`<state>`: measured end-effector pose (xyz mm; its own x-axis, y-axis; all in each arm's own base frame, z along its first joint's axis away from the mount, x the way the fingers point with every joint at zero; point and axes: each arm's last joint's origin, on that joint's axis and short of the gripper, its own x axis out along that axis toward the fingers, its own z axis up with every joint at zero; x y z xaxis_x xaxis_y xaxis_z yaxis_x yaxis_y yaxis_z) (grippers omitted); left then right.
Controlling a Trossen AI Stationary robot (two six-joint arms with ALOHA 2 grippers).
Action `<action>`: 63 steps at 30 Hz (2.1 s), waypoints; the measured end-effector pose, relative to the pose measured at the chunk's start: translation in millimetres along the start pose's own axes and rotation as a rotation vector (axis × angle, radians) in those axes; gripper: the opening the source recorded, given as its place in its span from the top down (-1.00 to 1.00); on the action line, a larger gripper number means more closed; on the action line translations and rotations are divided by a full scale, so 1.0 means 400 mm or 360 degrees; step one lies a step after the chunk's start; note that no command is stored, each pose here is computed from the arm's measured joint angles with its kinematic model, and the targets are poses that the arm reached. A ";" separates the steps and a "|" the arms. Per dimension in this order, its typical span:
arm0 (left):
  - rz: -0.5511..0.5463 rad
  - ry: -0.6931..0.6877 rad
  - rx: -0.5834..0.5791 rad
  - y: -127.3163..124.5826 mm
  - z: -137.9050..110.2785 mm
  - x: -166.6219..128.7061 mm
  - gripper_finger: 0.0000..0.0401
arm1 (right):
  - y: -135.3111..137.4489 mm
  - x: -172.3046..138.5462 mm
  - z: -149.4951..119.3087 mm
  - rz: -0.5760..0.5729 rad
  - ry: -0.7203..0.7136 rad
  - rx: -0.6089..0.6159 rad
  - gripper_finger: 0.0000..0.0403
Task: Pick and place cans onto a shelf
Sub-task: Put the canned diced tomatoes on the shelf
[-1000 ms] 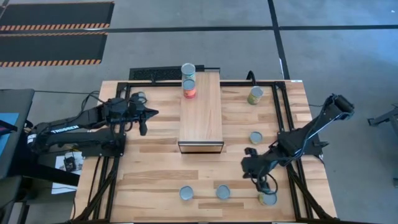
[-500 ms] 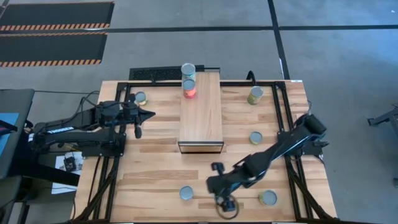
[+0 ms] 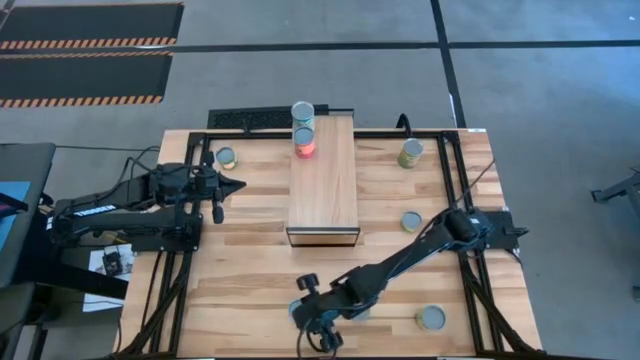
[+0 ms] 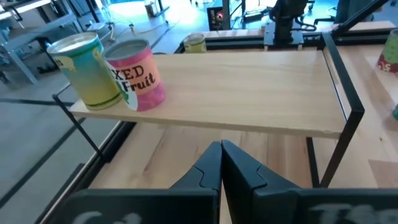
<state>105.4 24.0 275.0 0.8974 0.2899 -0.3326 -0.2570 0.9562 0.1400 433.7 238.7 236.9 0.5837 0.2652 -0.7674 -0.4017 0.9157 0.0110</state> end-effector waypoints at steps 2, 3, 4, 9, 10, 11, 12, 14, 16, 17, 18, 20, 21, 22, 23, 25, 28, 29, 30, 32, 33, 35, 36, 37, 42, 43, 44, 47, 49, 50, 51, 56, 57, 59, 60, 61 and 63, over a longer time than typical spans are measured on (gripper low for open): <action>-0.0001 0.0014 0.0001 0.000 -0.002 0.000 1.00 | 0.000 0.021 -0.012 -0.0006 0.0078 -0.0040 0.25; -0.0003 0.0024 0.0002 0.000 -0.004 0.000 1.00 | 0.000 0.033 -0.017 -0.0008 0.0103 -0.0046 0.22; -0.0004 0.0035 0.0003 -0.001 -0.005 0.000 1.00 | 0.000 0.044 -0.021 -0.0009 0.0113 -0.0049 0.20; -0.0009 0.0083 0.0008 -0.001 -0.013 -0.001 1.00 | 0.002 0.065 -0.033 -0.0024 0.0154 -0.0139 0.23; -0.0010 0.0093 0.0009 -0.002 -0.014 0.000 1.00 | 0.002 0.073 -0.038 -0.0035 0.0168 -0.0163 0.24; -0.0011 0.0100 0.0010 -0.002 -0.015 -0.001 1.00 | 0.001 0.079 -0.038 -0.0046 0.0161 -0.0185 0.26; -0.0012 0.0111 0.0011 -0.002 -0.017 -0.001 1.00 | 0.000 0.082 -0.041 -0.0061 0.0172 -0.0215 0.28; -0.0014 0.0127 0.0014 -0.002 -0.019 -0.001 1.00 | -0.002 0.084 -0.043 -0.0069 0.0184 -0.0243 0.31; -0.0015 0.0134 0.0015 -0.002 -0.020 -0.001 1.00 | -0.002 0.082 -0.040 -0.0067 0.0168 -0.0281 0.33; -0.0015 0.0139 0.0015 -0.002 -0.021 -0.001 1.00 | -0.001 0.082 -0.041 -0.0064 0.0172 -0.0301 0.33; -0.0016 0.0141 0.0015 -0.002 -0.021 -0.001 1.00 | -0.001 0.082 -0.041 -0.0054 0.0174 -0.0305 0.34; -0.0016 0.0149 0.0016 -0.002 -0.023 -0.001 1.00 | 0.000 0.082 -0.041 -0.0029 0.0171 -0.0305 0.34; -0.0017 0.0155 0.0017 -0.002 -0.024 -0.001 1.00 | 0.001 0.082 -0.041 -0.0023 0.0170 -0.0306 0.33; -0.0017 0.0158 0.0017 -0.002 -0.024 -0.001 1.00 | 0.001 0.082 -0.041 -0.0020 0.0170 -0.0309 0.33; -0.0018 0.0159 0.0017 -0.003 -0.024 -0.001 1.00 | 0.001 0.082 -0.041 -0.0018 0.0170 -0.0309 0.32; -0.0018 0.0162 0.0018 -0.003 -0.025 -0.002 1.00 | 0.001 0.082 -0.039 -0.0022 0.0158 -0.0307 0.30; -0.0018 0.0162 0.0018 -0.003 -0.025 -0.001 1.00 | -0.005 0.084 -0.036 -0.0036 0.0139 -0.0301 0.29; -0.0018 0.0162 0.0018 -0.003 -0.025 -0.002 1.00 | -0.006 0.087 -0.037 -0.0047 0.0123 -0.0304 0.29; -0.0018 0.0162 0.0018 -0.003 -0.025 -0.002 1.00 | -0.006 0.092 -0.038 -0.0050 0.0100 -0.0306 0.29; -0.0018 0.0162 0.0020 -0.003 -0.025 -0.002 1.00 | -0.006 0.103 -0.048 -0.0049 0.0098 -0.0307 0.30; -0.0018 0.0162 0.0020 -0.003 -0.025 -0.002 1.00 | -0.003 0.106 -0.053 -0.0047 0.0107 -0.0311 0.31; -0.0018 0.0162 0.0020 -0.003 -0.025 -0.002 1.00 | 0.001 0.106 -0.054 -0.0044 0.0111 -0.0334 0.33; -0.0018 0.0162 0.0021 -0.003 -0.025 -0.002 1.00 | 0.003 0.105 -0.053 -0.0042 0.0109 -0.0341 0.33; -0.0018 0.0162 0.0021 -0.003 -0.025 -0.002 1.00 | 0.004 0.104 -0.054 -0.0042 0.0113 -0.0342 0.34; -0.0018 0.0162 0.0022 -0.003 -0.025 -0.002 1.00 | -0.005 0.106 -0.054 -0.0048 0.0112 -0.0307 0.34; -0.0018 0.0162 0.0021 -0.003 -0.025 -0.002 1.00 | -0.007 0.117 -0.058 -0.0049 0.0117 -0.0319 0.34; -0.0018 0.0162 0.0021 -0.003 -0.025 -0.002 1.00 | -0.010 0.127 -0.061 -0.0048 0.0119 -0.0321 0.34; -0.0017 0.0162 0.0021 -0.003 -0.025 -0.002 1.00 | -0.012 0.152 -0.075 -0.0021 0.0154 -0.0306 0.34; -0.0018 0.0163 0.0021 -0.003 -0.025 -0.001 1.00 | -0.008 0.162 -0.081 -0.0018 0.0166 -0.0332 0.35; -0.0018 0.0164 0.0022 -0.003 -0.025 -0.001 1.00 | -0.007 0.163 -0.083 -0.0021 0.0173 -0.0347 0.35; -0.0018 0.0163 0.0021 -0.003 -0.025 -0.002 1.00 | -0.007 0.164 -0.083 -0.0021 0.0175 -0.0353 0.37; -0.0018 0.0163 0.0020 -0.003 -0.025 -0.001 1.00 | -0.010 0.158 -0.079 -0.0005 0.0177 -0.0296 0.66; -0.0018 0.0163 0.0020 -0.003 -0.025 -0.001 1.00 | -0.010 0.155 -0.075 -0.0001 0.0175 -0.0283 0.75; -0.0018 0.0163 0.0020 -0.003 -0.025 -0.001 1.00 | -0.012 0.146 -0.062 -0.0002 0.0172 -0.0276 0.91; -0.0017 0.0163 0.0020 -0.003 -0.025 -0.001 1.00 | -0.012 0.141 -0.055 -0.0001 0.0172 -0.0281 0.93; -0.0017 0.0163 0.0013 -0.003 -0.025 -0.002 1.00 | -0.012 0.135 -0.047 -0.0002 0.0168 -0.0278 0.93; -0.0016 0.0164 -0.0009 -0.003 -0.025 -0.001 1.00 | -0.012 0.115 -0.025 -0.0002 0.0155 -0.0269 0.89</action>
<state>101.6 23.2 265.8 0.8584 0.2825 -0.4281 -0.2505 0.9592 0.1308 455.3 243.6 195.1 0.5166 0.2259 -0.8259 -0.5186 0.8501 -0.0918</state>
